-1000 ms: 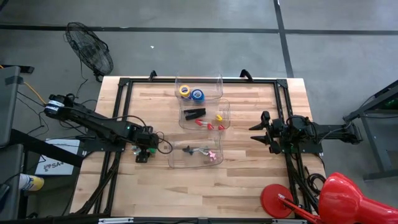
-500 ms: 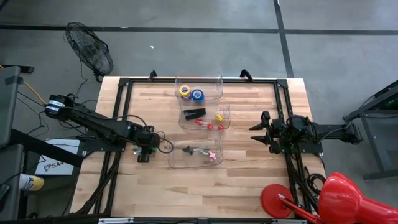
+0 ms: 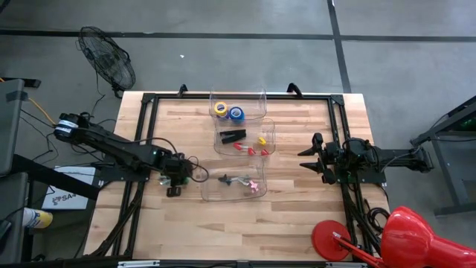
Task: Pick and place Stapler, Stapler remover, tape
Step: Put the green stapler into the middle transparent bin, then put the light blue staple remover into the bottom transparent bin
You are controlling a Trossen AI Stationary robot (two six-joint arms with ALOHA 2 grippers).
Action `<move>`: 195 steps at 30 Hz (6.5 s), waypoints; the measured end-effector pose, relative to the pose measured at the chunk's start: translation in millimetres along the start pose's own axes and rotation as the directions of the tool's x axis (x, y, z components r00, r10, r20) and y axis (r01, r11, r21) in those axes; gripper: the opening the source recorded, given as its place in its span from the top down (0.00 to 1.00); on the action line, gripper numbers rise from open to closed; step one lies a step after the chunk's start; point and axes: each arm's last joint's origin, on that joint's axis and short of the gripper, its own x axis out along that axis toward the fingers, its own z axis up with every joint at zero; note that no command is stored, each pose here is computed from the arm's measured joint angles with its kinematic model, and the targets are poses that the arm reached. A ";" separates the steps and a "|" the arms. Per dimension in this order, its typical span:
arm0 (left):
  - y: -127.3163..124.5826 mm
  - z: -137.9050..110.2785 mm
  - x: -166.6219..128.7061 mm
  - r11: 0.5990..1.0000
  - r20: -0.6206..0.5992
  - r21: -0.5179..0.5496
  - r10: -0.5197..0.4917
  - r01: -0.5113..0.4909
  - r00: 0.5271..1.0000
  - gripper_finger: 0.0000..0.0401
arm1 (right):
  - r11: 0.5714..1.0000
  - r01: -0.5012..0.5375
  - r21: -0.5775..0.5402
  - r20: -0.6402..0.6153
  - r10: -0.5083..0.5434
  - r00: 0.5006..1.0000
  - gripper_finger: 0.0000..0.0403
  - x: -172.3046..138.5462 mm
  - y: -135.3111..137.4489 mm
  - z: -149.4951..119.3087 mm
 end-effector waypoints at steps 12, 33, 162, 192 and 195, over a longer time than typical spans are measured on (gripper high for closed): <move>-8.1 42.8 -48.1 0.980 0.087 0.002 0.199 -0.200 0.976 0.86 | 1.000 0.000 0.000 0.000 0.000 1.000 0.56 0.0 0.0 0.0; 17.6 116.4 -62.3 0.932 0.348 0.012 0.334 -0.361 0.876 0.85 | 1.000 0.000 0.000 0.001 0.000 1.000 0.56 0.0 0.0 0.1; 6.9 2.1 5.5 0.891 -0.624 -0.334 0.035 -0.307 0.780 0.51 | 1.000 0.000 0.000 0.002 0.000 1.000 0.56 0.0 0.0 0.2; -11.2 69.3 -113.7 0.951 -0.045 -0.284 0.112 -0.120 0.993 0.81 | 1.000 0.000 0.000 0.001 0.000 1.000 0.56 0.0 0.0 0.2; -15.0 84.7 -117.4 0.963 0.064 -0.259 0.094 -0.075 0.993 0.81 | 1.000 0.000 0.000 0.001 0.000 1.000 0.56 0.0 0.0 0.1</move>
